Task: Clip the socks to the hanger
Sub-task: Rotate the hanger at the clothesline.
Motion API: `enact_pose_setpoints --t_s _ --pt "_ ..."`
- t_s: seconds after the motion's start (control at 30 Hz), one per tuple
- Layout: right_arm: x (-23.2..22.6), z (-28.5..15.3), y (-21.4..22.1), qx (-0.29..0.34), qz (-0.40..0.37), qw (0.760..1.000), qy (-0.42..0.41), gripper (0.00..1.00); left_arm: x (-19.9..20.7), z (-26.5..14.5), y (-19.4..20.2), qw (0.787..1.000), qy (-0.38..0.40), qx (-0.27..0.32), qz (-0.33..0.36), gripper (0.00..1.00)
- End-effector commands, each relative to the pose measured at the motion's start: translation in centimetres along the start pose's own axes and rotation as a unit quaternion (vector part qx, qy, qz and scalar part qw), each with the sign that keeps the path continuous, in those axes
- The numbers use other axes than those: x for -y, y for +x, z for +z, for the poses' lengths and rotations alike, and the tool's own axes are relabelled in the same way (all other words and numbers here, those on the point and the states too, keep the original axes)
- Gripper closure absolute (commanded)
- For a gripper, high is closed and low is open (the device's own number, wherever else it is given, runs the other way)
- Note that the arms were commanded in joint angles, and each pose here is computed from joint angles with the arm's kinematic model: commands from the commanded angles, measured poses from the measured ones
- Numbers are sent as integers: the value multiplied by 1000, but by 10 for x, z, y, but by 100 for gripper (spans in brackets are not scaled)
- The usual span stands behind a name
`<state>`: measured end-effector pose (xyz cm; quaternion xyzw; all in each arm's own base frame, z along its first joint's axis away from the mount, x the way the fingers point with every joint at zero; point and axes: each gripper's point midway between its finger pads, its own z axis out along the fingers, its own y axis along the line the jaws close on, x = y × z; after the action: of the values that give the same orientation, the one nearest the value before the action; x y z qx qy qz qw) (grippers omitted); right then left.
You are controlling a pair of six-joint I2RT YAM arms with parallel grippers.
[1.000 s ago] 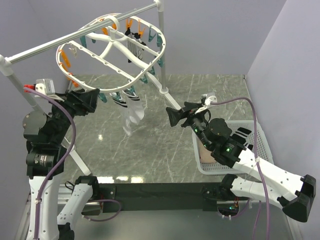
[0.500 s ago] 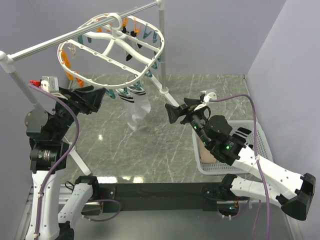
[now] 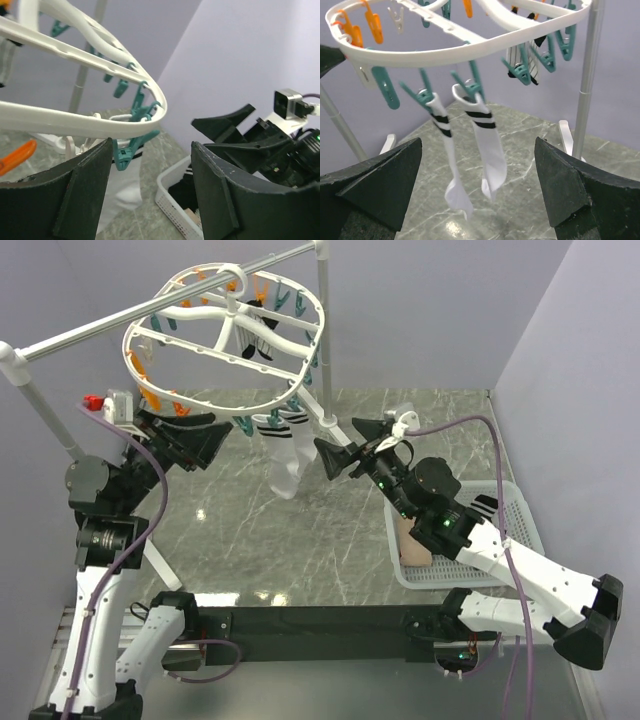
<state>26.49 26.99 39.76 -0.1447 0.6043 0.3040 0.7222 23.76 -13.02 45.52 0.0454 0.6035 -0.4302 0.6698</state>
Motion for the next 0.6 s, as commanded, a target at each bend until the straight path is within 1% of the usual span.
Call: enact_pose_setpoints --t_s 0.0,0.03,0.07,0.17,0.2,0.37,0.43,0.47,0.53,0.57 --pt "-15 6 -39 46 -15 998 -33 1 23 10 -3 998 61 0 8 32" --pt "-23 6 -38 44 -16 997 -55 1 24 13 -1 998 63 -4 15 32" --pt "-26 6 -39 46 -42 996 -68 1 29 17 2 998 66 -3 12 32" --pt "-42 3 -45 58 -57 990 -116 1 36 27 13 997 78 -14 8 31" --pt "-44 3 -51 67 -54 989 -118 1 38 31 11 997 80 -7 8 31" --pt "-35 12 -62 77 -44 993 -83 2 51 44 26 995 97 -19 -7 32" --pt "-32 19 -58 66 -45 994 -72 2 52 49 28 996 92 -14 -4 32" --pt "-34 21 -62 67 -38 994 -71 3 59 52 33 995 102 -19 -8 32" --pt "-31 28 -55 54 -38 996 -60 4 62 58 36 995 100 -18 -1 31" --pt "-30 31 -53 52 -39 996 -57 5 69 62 43 994 105 -31 -2 31"
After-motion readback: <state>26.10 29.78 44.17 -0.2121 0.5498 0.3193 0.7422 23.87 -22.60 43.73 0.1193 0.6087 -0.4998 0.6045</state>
